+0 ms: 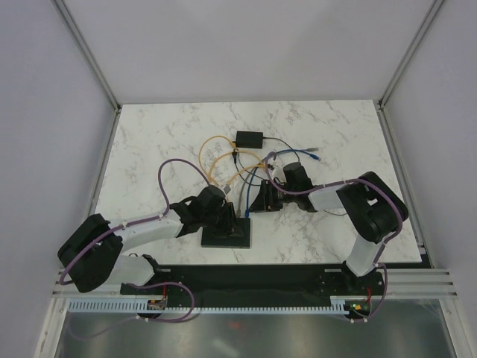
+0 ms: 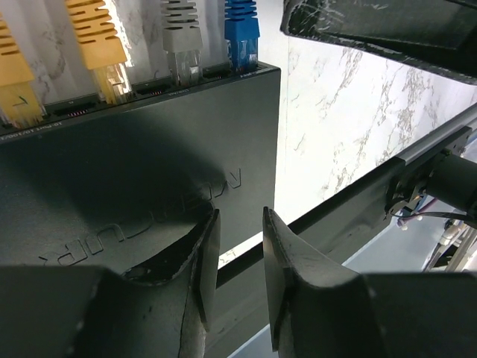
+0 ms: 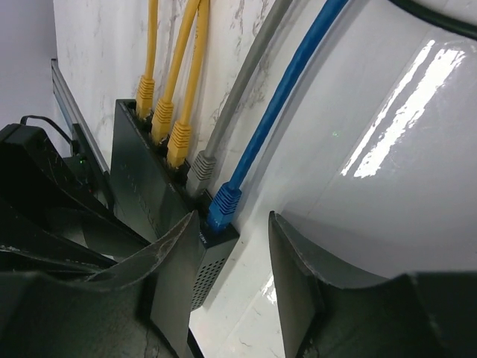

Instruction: Pull the plug from the switch port

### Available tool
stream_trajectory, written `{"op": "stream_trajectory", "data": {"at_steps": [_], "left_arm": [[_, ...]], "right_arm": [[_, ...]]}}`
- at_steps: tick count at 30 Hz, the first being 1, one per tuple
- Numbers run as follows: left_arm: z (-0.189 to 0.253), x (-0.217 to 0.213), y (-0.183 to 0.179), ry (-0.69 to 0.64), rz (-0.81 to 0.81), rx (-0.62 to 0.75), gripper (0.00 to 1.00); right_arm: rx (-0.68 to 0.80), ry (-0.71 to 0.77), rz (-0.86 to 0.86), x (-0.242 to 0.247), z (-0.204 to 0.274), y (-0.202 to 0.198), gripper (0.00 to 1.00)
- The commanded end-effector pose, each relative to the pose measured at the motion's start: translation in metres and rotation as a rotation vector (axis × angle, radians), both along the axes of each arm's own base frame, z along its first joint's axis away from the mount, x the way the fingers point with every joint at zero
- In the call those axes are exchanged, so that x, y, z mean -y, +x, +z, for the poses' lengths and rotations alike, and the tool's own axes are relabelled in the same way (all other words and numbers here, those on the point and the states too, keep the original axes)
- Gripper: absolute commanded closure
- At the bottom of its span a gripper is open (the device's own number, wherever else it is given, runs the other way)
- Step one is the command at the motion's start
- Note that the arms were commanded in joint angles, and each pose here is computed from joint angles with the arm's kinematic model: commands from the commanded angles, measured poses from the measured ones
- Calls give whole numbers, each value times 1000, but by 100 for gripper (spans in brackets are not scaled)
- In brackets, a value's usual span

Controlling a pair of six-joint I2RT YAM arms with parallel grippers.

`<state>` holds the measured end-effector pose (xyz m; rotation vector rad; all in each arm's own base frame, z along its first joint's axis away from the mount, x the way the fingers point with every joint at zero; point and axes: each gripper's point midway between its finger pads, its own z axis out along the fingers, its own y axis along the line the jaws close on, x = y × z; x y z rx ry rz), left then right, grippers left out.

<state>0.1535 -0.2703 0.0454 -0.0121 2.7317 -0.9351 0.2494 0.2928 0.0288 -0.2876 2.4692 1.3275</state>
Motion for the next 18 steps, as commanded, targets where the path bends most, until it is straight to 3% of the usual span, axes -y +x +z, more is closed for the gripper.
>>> {"op": "stream_trajectory", "data": {"at_steps": [1, 18], "left_arm": [[-2, 2, 0, -13, 9, -8, 63], [-4, 0, -2, -12, 7, -11, 64]], "right_arm": [[15, 49, 46, -10, 1, -5, 51], [-24, 51, -1, -13, -12, -10, 59]]}}
